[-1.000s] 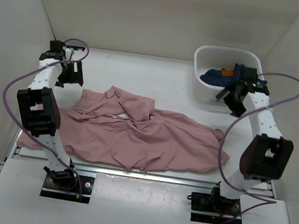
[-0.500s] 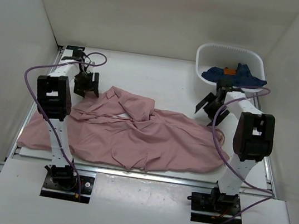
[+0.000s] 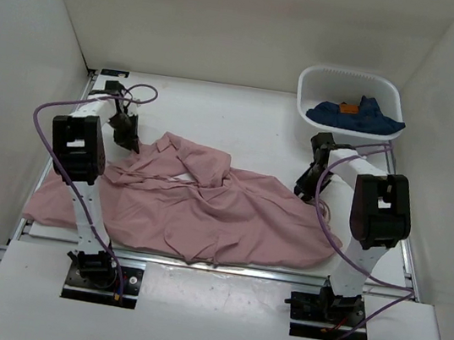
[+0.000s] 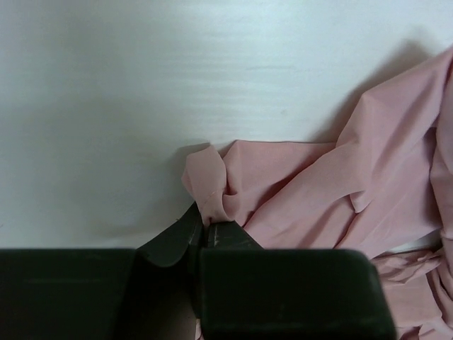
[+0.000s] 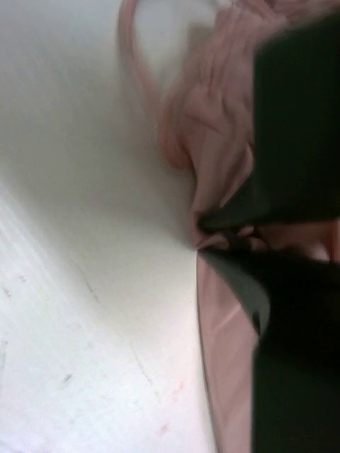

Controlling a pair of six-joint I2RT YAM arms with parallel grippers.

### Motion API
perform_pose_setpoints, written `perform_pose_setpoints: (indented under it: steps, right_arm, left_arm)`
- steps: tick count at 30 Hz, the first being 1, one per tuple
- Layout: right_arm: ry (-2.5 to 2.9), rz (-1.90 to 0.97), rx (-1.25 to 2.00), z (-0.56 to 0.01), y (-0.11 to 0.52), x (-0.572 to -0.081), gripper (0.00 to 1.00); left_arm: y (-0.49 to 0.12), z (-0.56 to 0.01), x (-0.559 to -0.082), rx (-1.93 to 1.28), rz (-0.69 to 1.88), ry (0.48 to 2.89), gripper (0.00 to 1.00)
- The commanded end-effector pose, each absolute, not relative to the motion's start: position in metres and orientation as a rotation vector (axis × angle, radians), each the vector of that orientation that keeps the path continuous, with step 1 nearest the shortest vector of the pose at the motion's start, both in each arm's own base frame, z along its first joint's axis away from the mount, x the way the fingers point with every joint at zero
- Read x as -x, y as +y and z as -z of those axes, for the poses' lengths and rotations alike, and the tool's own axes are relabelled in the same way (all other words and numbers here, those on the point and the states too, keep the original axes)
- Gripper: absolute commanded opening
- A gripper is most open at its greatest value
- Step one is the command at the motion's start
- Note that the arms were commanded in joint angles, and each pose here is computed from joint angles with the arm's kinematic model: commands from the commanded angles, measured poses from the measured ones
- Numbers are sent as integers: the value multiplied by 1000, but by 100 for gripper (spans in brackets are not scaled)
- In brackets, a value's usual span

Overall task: Fold and stack the trousers
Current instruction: Flatten the trousers out

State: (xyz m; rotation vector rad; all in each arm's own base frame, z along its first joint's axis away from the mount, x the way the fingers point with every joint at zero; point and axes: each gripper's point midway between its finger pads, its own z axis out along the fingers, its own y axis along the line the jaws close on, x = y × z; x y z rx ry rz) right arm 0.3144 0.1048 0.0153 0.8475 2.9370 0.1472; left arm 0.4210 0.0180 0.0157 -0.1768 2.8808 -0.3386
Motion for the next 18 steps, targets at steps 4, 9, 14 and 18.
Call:
perform_pose_setpoints:
  steps: [4, 9, 14, 18]
  right_arm:
    - [2914, -175, -806, -19, 114, -320, 0]
    - [2649, -21, -764, -86, 66, -374, 0]
    - [2378, 108, -730, -176, 27, -396, 0]
    - [2250, 141, -758, -205, 7, -373, 0]
  left_arm:
    - [66, -74, -429, 262, 182, 2744, 14]
    - [105, -153, -462, 290, 15, 2519, 14]
    - [134, -239, -469, 321, -142, 2295, 14]
    - [133, -266, -450, 326, -178, 2230, 14]
